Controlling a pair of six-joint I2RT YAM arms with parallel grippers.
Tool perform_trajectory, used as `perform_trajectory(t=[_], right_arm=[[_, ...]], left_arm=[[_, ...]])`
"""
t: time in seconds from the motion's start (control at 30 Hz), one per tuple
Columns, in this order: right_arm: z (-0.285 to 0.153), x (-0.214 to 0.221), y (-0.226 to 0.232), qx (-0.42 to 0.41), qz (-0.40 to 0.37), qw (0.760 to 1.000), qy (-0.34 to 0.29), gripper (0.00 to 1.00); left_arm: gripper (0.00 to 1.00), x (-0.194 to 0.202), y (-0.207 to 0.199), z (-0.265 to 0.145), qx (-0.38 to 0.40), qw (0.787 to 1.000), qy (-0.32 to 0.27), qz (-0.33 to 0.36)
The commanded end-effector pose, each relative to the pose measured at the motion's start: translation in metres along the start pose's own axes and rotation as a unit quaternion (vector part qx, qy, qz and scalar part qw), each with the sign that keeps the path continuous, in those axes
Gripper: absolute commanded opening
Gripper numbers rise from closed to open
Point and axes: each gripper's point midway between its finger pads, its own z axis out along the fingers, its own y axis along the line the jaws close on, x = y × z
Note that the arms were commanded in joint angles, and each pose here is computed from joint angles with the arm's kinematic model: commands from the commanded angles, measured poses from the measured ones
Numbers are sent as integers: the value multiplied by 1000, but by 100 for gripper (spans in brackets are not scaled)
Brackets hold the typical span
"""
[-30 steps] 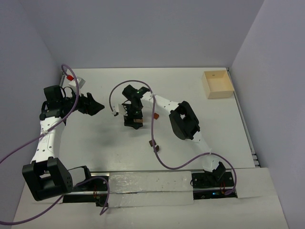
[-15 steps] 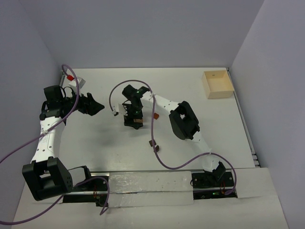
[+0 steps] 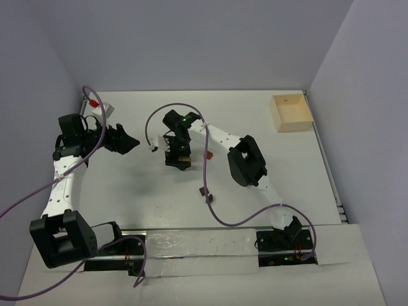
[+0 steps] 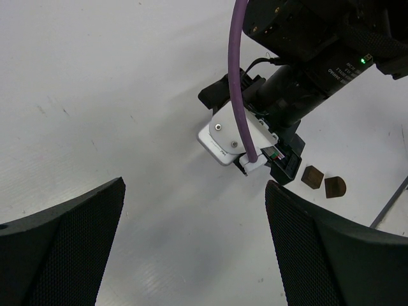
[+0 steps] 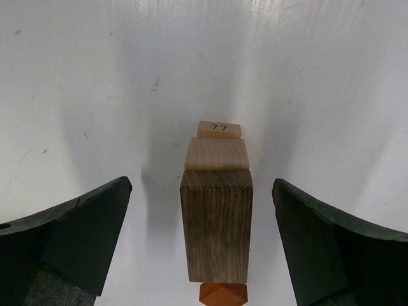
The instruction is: Build the wood block tower
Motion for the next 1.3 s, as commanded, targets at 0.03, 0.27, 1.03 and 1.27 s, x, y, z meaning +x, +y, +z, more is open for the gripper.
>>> perform_trajectory(t=[0.03,0.27,1.03,1.27], right_arm=[[-60,-33,-9,44,-14,998,-47,100],[-98,-55,-12,73,-26,994,-78,100],[-212,34,-8,141,185,964,-126,91],[-164,101,-18,153,228,961,-27,89]], left_arm=[[97,-26,-6,-6,11,999,-27,29],[99,-32,-10,-10,8,999,-32,33],[99,-44,-13,-17,-15,998,-61,20],[99,-43,-10,-13,-10,998,-60,14]])
